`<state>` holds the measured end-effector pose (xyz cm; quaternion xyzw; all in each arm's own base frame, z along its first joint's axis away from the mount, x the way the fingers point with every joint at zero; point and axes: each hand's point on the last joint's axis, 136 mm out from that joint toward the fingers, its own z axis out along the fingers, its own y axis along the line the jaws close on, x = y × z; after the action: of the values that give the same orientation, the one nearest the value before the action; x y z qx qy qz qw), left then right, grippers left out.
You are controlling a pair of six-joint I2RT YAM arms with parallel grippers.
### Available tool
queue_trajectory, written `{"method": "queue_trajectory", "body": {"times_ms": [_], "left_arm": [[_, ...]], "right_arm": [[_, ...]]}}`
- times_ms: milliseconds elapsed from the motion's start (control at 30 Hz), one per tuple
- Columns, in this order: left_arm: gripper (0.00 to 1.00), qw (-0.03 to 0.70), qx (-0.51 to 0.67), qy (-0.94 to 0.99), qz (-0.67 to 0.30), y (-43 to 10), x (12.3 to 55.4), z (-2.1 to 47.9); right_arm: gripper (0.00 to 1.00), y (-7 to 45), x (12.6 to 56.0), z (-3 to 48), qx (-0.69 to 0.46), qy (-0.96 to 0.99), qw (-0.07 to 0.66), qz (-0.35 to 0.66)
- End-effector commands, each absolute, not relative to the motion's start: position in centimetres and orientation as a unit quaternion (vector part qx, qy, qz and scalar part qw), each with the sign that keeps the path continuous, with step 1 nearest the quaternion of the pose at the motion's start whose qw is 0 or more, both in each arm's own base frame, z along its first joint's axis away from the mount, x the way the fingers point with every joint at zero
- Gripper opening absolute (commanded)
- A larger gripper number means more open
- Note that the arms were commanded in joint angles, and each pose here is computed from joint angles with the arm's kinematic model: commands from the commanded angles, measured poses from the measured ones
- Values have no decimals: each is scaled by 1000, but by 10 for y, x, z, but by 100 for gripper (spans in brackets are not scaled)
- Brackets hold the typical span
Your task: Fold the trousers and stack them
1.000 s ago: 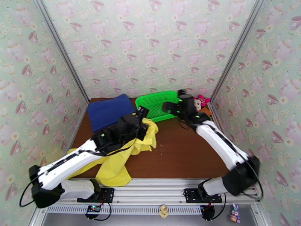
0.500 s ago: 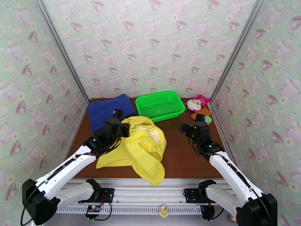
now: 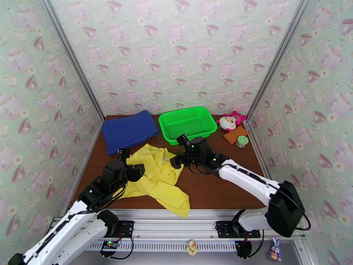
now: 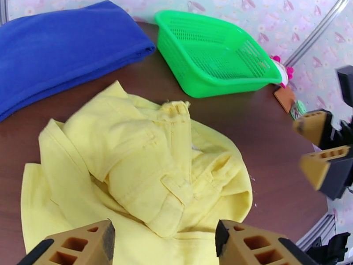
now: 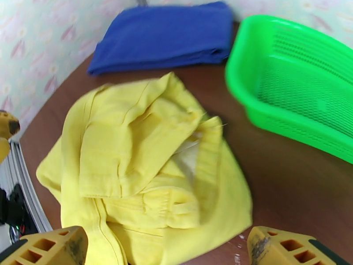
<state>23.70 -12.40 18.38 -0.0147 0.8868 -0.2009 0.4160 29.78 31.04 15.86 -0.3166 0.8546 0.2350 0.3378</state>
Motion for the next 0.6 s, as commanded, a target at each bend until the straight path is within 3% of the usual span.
{"method": "queue_trajectory", "body": {"times_ms": [0,100,233,400,567], "left_arm": [[57,350,5,911,-220,-140,215,152],[50,331,25,914,-233,-160,202,143],[49,320,58,922,-210,-178,188,132],[49,323,84,923,-190,-196,174,124],[49,321,114,922,-186,-216,164,116]], "right_arm": [[97,311,300,121,-346,872,298,178],[96,313,310,111,-341,875,310,150],[89,314,318,98,-337,881,306,133],[66,325,318,78,-347,885,276,142],[60,331,320,70,-348,888,265,144]]}}
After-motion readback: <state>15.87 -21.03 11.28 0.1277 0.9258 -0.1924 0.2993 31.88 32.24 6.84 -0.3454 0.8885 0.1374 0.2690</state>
